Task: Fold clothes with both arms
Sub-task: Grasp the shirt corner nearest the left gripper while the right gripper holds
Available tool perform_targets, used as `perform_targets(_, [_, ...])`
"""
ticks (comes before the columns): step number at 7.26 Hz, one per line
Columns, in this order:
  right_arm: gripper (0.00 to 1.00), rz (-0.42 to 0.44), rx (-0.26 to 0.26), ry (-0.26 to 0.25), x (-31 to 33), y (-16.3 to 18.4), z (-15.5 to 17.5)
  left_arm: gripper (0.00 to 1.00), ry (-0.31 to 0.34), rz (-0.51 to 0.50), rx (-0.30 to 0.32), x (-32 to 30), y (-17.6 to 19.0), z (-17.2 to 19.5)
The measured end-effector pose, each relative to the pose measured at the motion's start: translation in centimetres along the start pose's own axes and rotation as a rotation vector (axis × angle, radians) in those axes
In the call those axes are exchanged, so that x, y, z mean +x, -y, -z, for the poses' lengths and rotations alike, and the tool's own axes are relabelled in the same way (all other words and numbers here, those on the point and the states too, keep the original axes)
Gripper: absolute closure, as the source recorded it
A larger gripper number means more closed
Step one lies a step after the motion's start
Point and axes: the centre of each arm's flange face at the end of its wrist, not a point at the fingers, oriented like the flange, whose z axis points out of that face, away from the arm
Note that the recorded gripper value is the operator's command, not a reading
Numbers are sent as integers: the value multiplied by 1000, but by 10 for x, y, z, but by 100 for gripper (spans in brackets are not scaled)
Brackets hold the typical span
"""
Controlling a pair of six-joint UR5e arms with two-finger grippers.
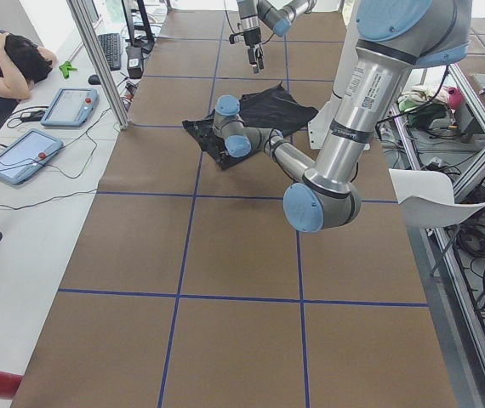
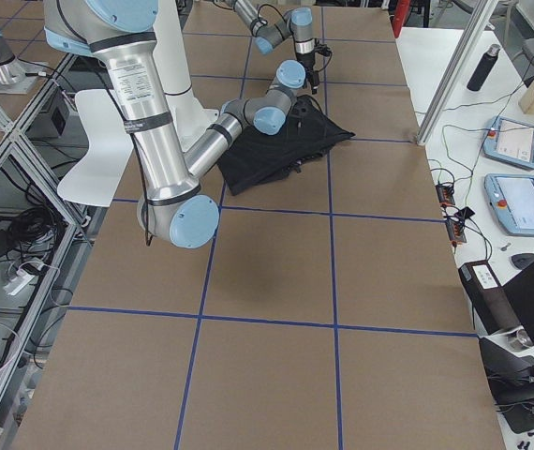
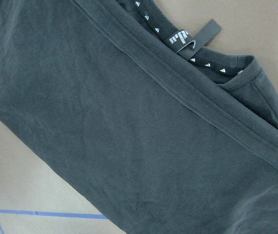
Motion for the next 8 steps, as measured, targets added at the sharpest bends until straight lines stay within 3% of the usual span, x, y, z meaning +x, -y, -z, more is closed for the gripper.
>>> perform_targets(2, [0, -1, 6, 1, 1, 2, 2, 17, 21, 6, 25, -5, 5, -12])
perform_targets(8, [0, -12, 6, -7, 5, 7, 0, 21, 35, 8, 17, -6, -5, -16])
